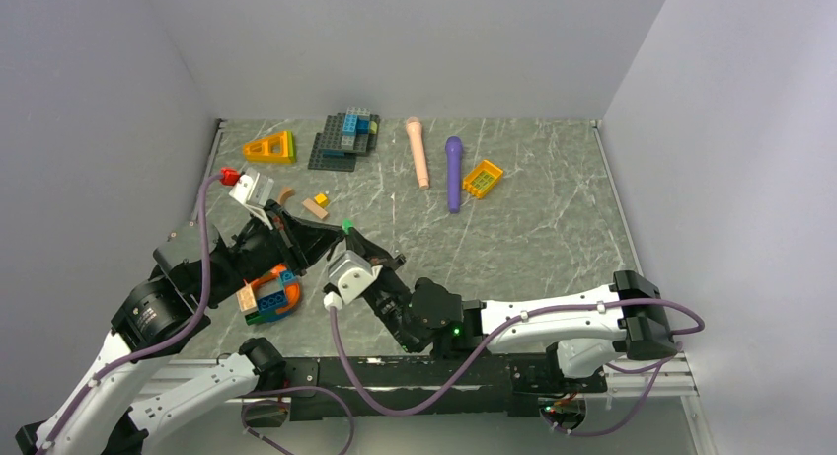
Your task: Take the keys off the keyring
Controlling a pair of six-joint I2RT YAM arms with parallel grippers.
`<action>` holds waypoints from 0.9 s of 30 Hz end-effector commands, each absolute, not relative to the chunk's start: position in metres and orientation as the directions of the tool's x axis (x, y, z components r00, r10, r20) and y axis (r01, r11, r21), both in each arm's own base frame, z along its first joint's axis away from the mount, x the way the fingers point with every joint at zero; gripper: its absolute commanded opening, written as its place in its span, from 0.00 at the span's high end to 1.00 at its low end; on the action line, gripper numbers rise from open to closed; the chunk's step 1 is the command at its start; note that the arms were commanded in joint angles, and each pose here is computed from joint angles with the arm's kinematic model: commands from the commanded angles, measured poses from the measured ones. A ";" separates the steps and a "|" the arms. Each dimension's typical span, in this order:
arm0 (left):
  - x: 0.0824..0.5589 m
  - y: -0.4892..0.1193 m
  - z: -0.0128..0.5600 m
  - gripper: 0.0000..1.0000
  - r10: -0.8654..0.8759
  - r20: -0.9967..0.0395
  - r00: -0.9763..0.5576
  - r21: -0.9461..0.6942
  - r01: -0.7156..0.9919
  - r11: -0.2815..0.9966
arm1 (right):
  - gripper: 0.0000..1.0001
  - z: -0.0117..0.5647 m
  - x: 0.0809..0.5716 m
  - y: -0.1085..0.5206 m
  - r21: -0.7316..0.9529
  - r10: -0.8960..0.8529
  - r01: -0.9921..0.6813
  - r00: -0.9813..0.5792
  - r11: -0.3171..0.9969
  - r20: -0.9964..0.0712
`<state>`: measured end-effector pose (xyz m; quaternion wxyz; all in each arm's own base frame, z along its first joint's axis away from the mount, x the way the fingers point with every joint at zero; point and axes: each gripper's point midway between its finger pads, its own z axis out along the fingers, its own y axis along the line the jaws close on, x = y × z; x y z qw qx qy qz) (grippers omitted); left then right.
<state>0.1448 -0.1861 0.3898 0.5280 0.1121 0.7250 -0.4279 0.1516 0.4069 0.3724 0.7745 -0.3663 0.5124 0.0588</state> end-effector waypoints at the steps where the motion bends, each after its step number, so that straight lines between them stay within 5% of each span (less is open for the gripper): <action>1: 0.142 -0.192 0.399 1.00 -0.310 -0.856 -0.413 -0.515 0.640 0.570 | 1.00 0.395 0.148 0.405 -0.412 -0.173 -0.506 0.453 0.758 -0.875; 27: 0.115 -0.202 0.408 1.00 -0.124 -0.934 -0.334 -0.352 0.807 0.474 | 1.00 0.408 0.110 0.399 -0.076 0.114 -0.846 0.159 0.527 -0.981</action>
